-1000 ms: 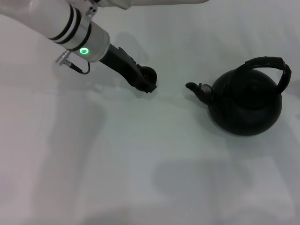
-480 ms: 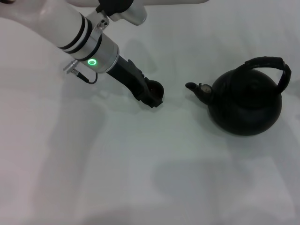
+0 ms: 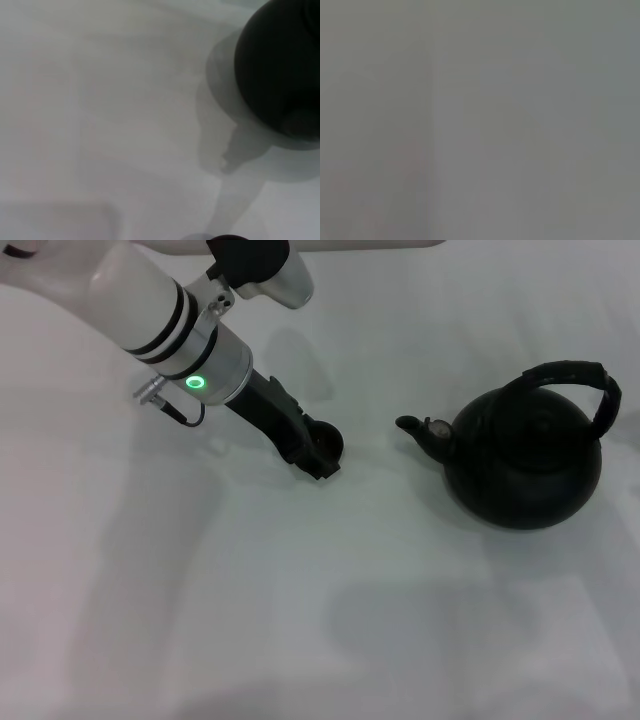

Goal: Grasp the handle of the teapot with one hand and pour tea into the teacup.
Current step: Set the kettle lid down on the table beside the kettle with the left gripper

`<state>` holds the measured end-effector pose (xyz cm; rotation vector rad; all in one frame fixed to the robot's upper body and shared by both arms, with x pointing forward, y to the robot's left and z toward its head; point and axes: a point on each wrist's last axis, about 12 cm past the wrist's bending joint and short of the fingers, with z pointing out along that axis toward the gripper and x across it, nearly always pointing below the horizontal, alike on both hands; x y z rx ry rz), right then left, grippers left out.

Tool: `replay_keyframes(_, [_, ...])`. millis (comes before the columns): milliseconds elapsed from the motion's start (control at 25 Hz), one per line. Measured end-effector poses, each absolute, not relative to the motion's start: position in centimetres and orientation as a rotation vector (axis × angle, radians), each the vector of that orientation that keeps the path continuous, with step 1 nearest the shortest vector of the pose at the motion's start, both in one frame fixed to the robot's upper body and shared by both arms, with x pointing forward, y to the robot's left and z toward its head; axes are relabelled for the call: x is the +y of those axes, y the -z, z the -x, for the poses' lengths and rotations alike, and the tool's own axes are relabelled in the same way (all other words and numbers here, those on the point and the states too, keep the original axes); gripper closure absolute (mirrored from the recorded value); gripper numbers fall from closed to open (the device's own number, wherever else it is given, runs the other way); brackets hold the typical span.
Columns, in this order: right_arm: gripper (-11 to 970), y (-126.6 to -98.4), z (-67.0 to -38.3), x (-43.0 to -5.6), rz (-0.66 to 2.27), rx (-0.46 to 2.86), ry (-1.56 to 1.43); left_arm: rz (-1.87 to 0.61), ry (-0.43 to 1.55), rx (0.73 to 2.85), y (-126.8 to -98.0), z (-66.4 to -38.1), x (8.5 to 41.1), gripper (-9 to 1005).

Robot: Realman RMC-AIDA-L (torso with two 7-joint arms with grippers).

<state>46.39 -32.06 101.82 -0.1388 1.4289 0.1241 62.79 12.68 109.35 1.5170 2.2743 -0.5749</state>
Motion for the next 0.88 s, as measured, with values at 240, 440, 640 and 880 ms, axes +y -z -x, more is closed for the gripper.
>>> replay_keyframes(240, [191,-101.79,-46.33,-32.07,0.138,1.430,-0.126,-1.525,0.570,2.274,-109.34,-62.79,12.67,297])
replay_keyframes(440, [191,-101.77,-46.29,-32.09,0.131,1.432,-0.132,-1.517,0.575,2.275,-109.36,-62.79,12.65,277])
replay_keyframes(640, [191,-101.77,-46.27,-32.09,0.131,1.432,-0.132,-1.516,0.582,2.279,-109.36,-62.74,12.64,256])
replay_keyframes(880, [191,-101.77,-46.16,-32.13,0.129,1.430,-0.132,-1.503,0.589,2.295,-109.47,-62.75,12.57,193])
